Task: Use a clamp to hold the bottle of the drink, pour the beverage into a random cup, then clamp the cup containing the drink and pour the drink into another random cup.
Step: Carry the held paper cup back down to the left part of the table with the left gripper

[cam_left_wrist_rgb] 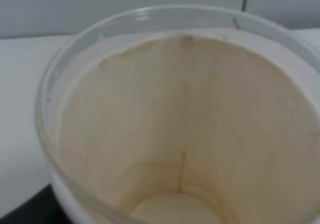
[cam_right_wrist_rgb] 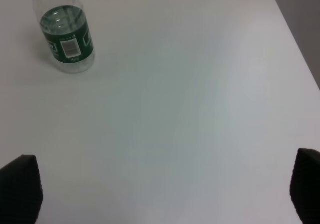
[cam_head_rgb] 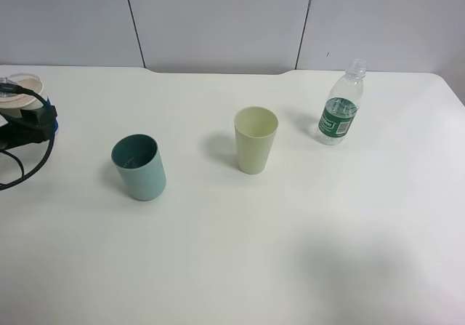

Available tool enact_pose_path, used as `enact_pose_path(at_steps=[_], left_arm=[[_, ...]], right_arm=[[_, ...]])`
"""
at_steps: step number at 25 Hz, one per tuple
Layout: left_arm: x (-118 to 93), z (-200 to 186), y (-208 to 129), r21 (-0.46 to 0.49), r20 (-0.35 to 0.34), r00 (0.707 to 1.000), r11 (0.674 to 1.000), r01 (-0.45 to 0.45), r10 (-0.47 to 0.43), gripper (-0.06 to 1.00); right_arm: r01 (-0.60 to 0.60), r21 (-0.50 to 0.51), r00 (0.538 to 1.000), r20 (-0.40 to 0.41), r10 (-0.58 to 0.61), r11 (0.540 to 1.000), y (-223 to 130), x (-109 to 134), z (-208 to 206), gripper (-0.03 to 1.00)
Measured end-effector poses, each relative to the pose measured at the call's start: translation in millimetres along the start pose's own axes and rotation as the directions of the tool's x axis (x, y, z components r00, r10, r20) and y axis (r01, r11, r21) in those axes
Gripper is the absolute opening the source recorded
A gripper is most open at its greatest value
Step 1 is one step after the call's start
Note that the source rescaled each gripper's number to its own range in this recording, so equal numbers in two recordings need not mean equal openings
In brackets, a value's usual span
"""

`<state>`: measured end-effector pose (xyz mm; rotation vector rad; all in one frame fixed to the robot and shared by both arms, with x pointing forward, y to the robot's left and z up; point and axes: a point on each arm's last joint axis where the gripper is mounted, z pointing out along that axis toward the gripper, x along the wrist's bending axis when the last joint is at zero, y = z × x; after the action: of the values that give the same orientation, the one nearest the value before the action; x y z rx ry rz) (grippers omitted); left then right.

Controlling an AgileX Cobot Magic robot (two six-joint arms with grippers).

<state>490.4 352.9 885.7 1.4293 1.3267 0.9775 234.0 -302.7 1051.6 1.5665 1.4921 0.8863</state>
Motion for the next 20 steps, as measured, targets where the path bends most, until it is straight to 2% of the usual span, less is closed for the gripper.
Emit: enact_pose_path(at_steps=[9, 20], left_arm=[[-2.1, 4.7, -29.8, 0.103, 0.032, 0.999, 0.995, 0.007, -0.010, 0.01], [-4.1, 5.8, -33.6, 0.089, 0.054, 0.998, 0.996, 0.004, -0.009, 0.01]], right_arm=[[0.000, 0.000, 1.000, 0.000, 0.000, 1.000, 0.0, 0.0, 0.0, 1.00], [0.000, 0.000, 1.000, 0.000, 0.000, 1.000, 0.0, 0.0, 0.0, 1.00]])
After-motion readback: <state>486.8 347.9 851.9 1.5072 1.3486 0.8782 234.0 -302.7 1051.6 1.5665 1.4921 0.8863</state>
